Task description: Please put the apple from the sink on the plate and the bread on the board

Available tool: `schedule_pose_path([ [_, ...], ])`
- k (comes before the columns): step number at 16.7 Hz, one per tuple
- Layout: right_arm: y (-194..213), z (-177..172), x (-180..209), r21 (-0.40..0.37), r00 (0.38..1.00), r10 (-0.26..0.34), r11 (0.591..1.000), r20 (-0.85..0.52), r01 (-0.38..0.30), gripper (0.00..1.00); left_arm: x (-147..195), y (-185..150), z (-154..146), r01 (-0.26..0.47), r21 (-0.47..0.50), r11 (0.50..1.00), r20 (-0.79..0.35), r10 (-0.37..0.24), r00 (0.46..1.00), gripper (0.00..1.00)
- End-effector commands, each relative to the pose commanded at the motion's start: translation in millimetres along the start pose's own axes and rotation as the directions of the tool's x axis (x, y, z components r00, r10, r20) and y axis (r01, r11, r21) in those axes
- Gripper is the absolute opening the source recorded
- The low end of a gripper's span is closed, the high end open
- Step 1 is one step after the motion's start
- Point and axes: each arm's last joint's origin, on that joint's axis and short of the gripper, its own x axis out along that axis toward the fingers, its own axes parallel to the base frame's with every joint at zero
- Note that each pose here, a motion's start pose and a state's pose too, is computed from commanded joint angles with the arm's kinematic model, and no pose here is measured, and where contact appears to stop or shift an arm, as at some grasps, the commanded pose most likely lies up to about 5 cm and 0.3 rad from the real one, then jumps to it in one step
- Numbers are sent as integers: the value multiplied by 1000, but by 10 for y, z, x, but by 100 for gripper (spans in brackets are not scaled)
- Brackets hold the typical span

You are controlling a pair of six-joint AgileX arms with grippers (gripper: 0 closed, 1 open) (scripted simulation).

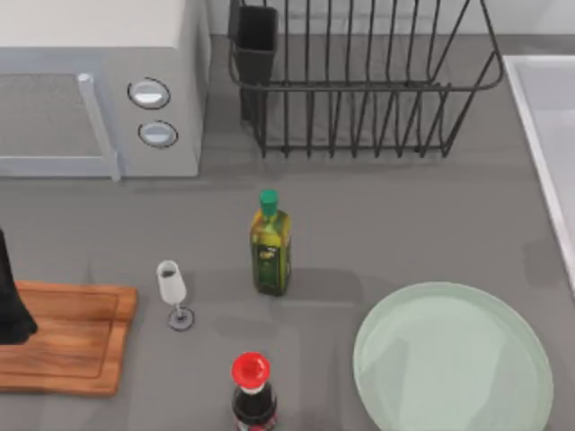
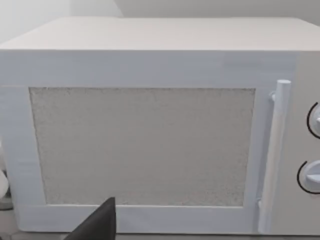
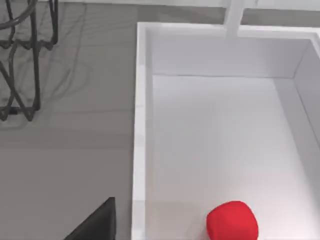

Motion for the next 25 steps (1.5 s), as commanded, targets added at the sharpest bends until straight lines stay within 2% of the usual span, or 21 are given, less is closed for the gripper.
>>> schedule_pose_path([
  [3, -79, 417, 377, -13, 972, -8, 1000, -233, 5, 100, 0, 0, 0, 0, 0, 1000, 0, 0, 1000, 100],
  [5, -148, 623, 746, -17, 922, -8, 1000, -387, 2, 100, 0, 0, 0, 0, 0, 1000, 0, 0, 1000, 100],
  [8, -268, 757, 1395, -13, 807, 1, 1000, -591, -11, 100, 0, 0, 0, 0, 0, 1000, 0, 0, 1000, 100],
  [12, -423, 624, 2211, 7, 622, 26, 999, -783, -33, 100, 0, 0, 0, 0, 0, 1000, 0, 0, 1000, 100],
  [15, -508, 443, 2622, 26, 510, 45, 999, -859, -45, 100, 0, 0, 0, 0, 0, 1000, 0, 0, 1000, 100],
  [17, -542, 358, 2775, 34, 465, 53, 998, -884, -49, 100, 0, 0, 0, 0, 0, 1000, 0, 0, 1000, 100],
  [19, -557, 320, 2837, 38, 446, 57, 998, -893, -51, 100, 0, 0, 0, 0, 0, 1000, 0, 0, 1000, 100],
  [25, -532, 310, 2843, 35, 446, 56, 998, -893, -55, 100, 0, 0, 0, 0, 0, 1000, 0, 0, 1000, 100],
])
